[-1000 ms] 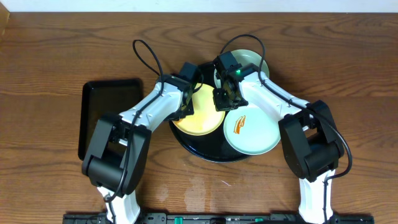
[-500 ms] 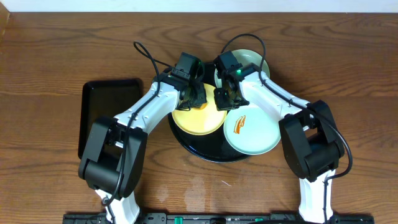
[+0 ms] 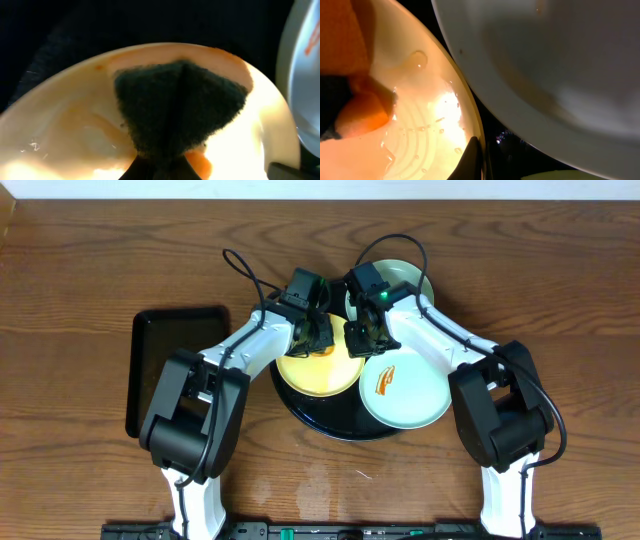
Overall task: Clean dirty plates on tray and stack at the side
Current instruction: 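Scrub the yellow plate with the sponge in the left gripper, then lift the sponge with the left gripper back over the black tray, then grasp the yellow plate rim with the right gripper and lift it right, then set the yellow plate down at the upper right with the right gripper, then grip the upper pale green plate rim with the right gripper, pull it center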
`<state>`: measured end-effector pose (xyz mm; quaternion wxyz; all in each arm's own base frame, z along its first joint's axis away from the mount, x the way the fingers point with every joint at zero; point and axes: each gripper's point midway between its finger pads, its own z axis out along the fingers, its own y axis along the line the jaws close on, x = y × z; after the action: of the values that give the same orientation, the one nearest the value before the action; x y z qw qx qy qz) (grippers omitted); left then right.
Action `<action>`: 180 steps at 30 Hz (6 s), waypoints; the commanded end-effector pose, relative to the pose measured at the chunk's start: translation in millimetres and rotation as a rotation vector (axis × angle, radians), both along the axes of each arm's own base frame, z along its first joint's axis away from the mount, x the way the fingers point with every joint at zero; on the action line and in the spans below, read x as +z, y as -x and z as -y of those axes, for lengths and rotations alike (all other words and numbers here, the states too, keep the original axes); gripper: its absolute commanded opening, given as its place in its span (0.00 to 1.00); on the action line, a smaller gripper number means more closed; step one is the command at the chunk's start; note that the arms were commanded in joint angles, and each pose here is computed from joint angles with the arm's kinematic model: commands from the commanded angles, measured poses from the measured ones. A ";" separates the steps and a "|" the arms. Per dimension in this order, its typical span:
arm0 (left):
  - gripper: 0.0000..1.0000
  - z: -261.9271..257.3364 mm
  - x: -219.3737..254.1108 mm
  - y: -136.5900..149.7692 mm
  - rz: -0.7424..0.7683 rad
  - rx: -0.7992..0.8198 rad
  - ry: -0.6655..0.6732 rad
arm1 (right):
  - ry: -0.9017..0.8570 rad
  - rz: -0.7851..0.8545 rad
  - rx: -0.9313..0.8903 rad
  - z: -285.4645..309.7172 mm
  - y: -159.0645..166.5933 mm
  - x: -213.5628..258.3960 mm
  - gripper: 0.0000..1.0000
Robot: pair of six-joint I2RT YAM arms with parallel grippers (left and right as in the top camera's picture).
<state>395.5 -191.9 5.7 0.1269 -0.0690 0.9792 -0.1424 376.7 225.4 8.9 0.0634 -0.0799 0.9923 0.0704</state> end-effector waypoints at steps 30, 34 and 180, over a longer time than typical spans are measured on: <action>0.07 -201.4 171.1 9.9 0.309 0.475 -0.379 | 0.068 0.244 0.138 -1.7 -43.8 84.9 0.01; 0.07 -229.5 165.8 20.3 0.255 0.542 -0.401 | 0.123 0.317 0.161 5.7 -54.3 111.0 0.01; 0.08 -247.4 160.9 30.9 0.208 0.616 -0.407 | 0.004 0.278 -0.066 124.6 -114.4 12.6 0.41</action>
<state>366.8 49.8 165.9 0.2721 -0.3104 0.9071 0.0822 487.5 99.7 23.6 0.2002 -0.0479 0.9769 0.0573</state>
